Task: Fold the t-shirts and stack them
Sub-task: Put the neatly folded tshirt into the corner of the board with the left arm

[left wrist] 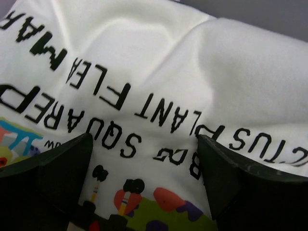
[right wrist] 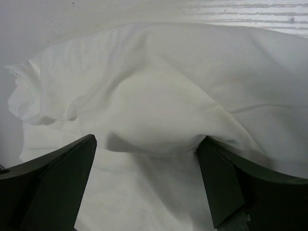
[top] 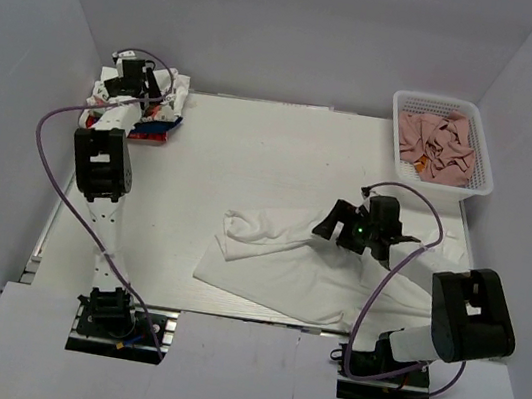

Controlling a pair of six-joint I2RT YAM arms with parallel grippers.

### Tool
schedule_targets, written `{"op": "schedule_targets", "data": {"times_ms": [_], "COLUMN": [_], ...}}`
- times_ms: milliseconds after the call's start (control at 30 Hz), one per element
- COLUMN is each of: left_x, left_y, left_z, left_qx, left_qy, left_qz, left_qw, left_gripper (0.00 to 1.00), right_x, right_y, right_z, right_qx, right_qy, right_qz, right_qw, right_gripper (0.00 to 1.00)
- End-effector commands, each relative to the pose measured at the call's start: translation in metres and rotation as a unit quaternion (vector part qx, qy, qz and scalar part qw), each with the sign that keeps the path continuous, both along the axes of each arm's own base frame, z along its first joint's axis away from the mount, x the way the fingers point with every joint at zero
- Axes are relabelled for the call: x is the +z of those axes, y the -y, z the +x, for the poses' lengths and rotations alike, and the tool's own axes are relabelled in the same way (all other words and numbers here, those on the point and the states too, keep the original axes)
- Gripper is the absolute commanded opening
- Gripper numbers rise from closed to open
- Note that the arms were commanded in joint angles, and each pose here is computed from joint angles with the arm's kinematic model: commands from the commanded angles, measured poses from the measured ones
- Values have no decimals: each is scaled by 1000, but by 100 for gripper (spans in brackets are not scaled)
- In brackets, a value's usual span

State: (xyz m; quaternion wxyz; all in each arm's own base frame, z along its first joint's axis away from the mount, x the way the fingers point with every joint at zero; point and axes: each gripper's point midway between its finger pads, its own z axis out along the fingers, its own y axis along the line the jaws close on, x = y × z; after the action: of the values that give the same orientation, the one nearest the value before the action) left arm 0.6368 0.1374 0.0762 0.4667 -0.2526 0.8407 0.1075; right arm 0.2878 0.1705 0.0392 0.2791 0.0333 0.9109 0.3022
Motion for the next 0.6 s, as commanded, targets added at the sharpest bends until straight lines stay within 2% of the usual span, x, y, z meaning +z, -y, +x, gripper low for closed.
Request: {"op": "schedule_targets", "data": {"times_ms": [0,33,67,100,133,200,233,267,300,333,367,400,433,467,500,533,567], "left_x": [40,45,100,118,132,191,202,203,231,230,240,224,246,248,224,221,231], "left_y": [21,31,38,46,63,96,106,114,122,132,134,136,139,145,148,150,153], "left_z": [-25,-32,-34,-39,-47,-58,-65,-75,-85,-96,-100,-111,-128,-136,-150,-160,-177], "left_qx": [-29,-51,-69,-86,-123,-189,-209,-222,-241,-259,-258,-249,-251,-253,-253,-246,-246], "left_qy": [3,7,61,76,76,107,107,95,118,114,132,120,145,151,130,130,144], "left_qz": [-14,-28,-29,-36,-58,-95,-107,-127,-127,-146,-146,-163,-159,-163,-174,-186,-187], "left_qw": [999,998,995,993,988,972,966,962,955,948,946,947,944,942,943,942,940], "left_gripper": [100,100,100,100,100,100,100,100,100,100,100,100,100,100,100,100,100], "right_x": [15,15,15,20,3,21,-3,13,35,18,23,30,47,34,62,55,57], "right_y": [-18,-24,-30,-36,-45,-66,-81,-98,-115,-123,-141,-155,-165,-168,-183,-181,-182], "right_z": [11,10,15,25,23,51,48,67,88,94,115,138,156,166,193,191,196], "right_qx": [29,37,41,40,43,46,57,63,67,62,59,52,46,42,43,46,56], "right_qy": [39,40,41,61,36,68,35,60,85,64,73,80,91,79,111,92,101], "right_qz": [0,2,2,8,1,17,14,28,41,35,39,48,53,45,63,49,39], "right_qw": [999,999,998,997,998,997,998,996,993,995,995,994,993,995,991,994,993], "right_gripper": [90,90,90,90,90,90,90,90,90,90,90,90,90,90,90,90,90]}}
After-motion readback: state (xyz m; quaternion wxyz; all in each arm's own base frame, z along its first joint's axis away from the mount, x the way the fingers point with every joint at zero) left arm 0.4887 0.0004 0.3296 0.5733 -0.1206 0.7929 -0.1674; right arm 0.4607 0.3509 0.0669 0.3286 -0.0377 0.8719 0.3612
